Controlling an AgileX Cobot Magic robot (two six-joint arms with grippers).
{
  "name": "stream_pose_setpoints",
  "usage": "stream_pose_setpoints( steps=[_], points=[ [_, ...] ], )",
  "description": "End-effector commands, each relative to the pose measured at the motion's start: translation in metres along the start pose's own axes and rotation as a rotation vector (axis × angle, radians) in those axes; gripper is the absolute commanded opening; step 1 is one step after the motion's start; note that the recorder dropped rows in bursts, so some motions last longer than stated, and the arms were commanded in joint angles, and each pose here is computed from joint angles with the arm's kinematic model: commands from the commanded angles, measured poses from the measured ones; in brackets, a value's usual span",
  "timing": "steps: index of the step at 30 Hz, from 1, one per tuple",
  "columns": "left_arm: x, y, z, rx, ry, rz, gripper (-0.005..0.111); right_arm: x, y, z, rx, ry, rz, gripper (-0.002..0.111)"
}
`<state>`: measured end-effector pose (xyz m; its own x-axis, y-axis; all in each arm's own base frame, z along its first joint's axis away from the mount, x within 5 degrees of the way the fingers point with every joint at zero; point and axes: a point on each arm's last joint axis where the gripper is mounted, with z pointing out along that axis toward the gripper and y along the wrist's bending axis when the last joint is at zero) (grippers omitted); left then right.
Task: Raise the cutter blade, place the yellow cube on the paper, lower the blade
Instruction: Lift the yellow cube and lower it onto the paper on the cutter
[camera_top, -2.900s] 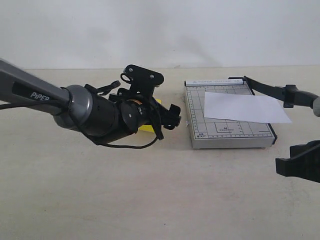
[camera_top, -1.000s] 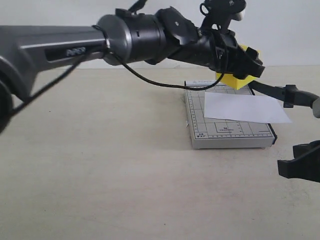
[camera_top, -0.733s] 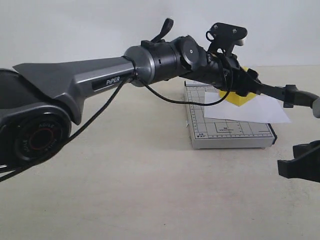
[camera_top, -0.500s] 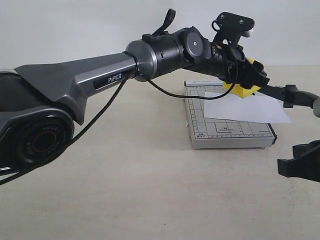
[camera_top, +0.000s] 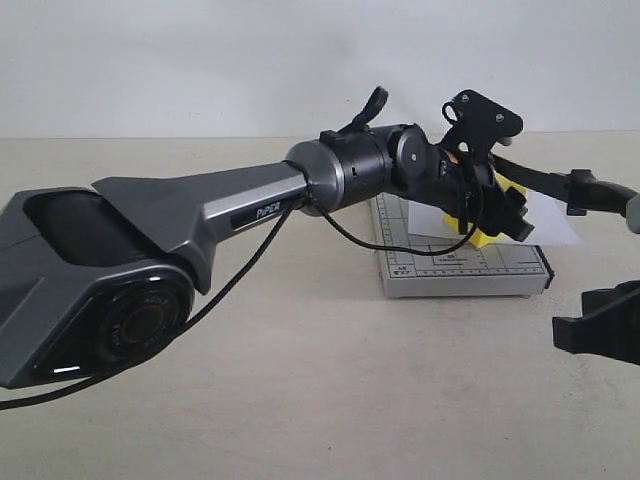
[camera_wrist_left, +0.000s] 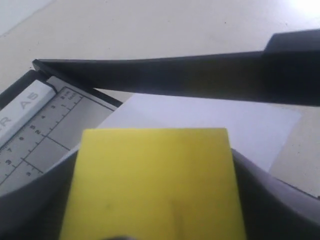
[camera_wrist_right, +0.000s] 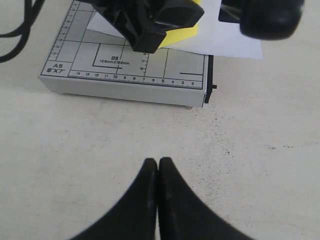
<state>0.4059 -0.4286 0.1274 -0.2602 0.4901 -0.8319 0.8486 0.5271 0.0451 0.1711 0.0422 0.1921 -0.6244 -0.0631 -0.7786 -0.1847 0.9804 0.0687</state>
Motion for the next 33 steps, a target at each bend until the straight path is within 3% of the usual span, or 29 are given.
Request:
stream_pose_setpoints(
  steps=[1, 7, 9, 11, 16, 20, 27, 33],
  points=[
    [0.002, 0.001, 0.003, -0.008, -0.007, -0.013, 0.005, -0.002, 0.001, 0.000, -0.013, -0.005, -0.002, 0.000],
    [0.003, 0.000, 0.003, -0.004, -0.004, -0.014, 0.005, -0.002, 0.001, 0.000, -0.012, -0.005, -0.004, 0.000],
    [0.003, -0.001, 0.003, -0.003, -0.002, -0.014, 0.012, -0.002, 0.001, 0.000, -0.012, -0.005, -0.006, 0.000],
    [0.003, -0.001, 0.003, 0.000, 0.003, -0.014, 0.026, -0.002, 0.001, 0.000, -0.012, -0.005, -0.006, 0.000],
    [0.002, 0.000, 0.003, -0.008, -0.010, -0.021, 0.080, -0.001, 0.001, 0.000, -0.014, -0.005, -0.006, 0.000],
    [-0.003, 0.001, 0.002, -0.022, -0.038, -0.015, 0.110, -0.001, 0.001, 0.000, -0.014, -0.005, -0.006, 0.000],
    [-0.035, 0.003, -0.017, -0.024, -0.105, 0.003, 0.110, -0.001, 0.004, -0.001, -0.050, -0.002, -0.006, 0.000],
    [-0.062, -0.001, -0.048, 0.013, -0.050, -0.031, 0.110, -0.001, 0.006, -0.001, -0.066, -0.001, -0.006, 0.000]
  ],
)
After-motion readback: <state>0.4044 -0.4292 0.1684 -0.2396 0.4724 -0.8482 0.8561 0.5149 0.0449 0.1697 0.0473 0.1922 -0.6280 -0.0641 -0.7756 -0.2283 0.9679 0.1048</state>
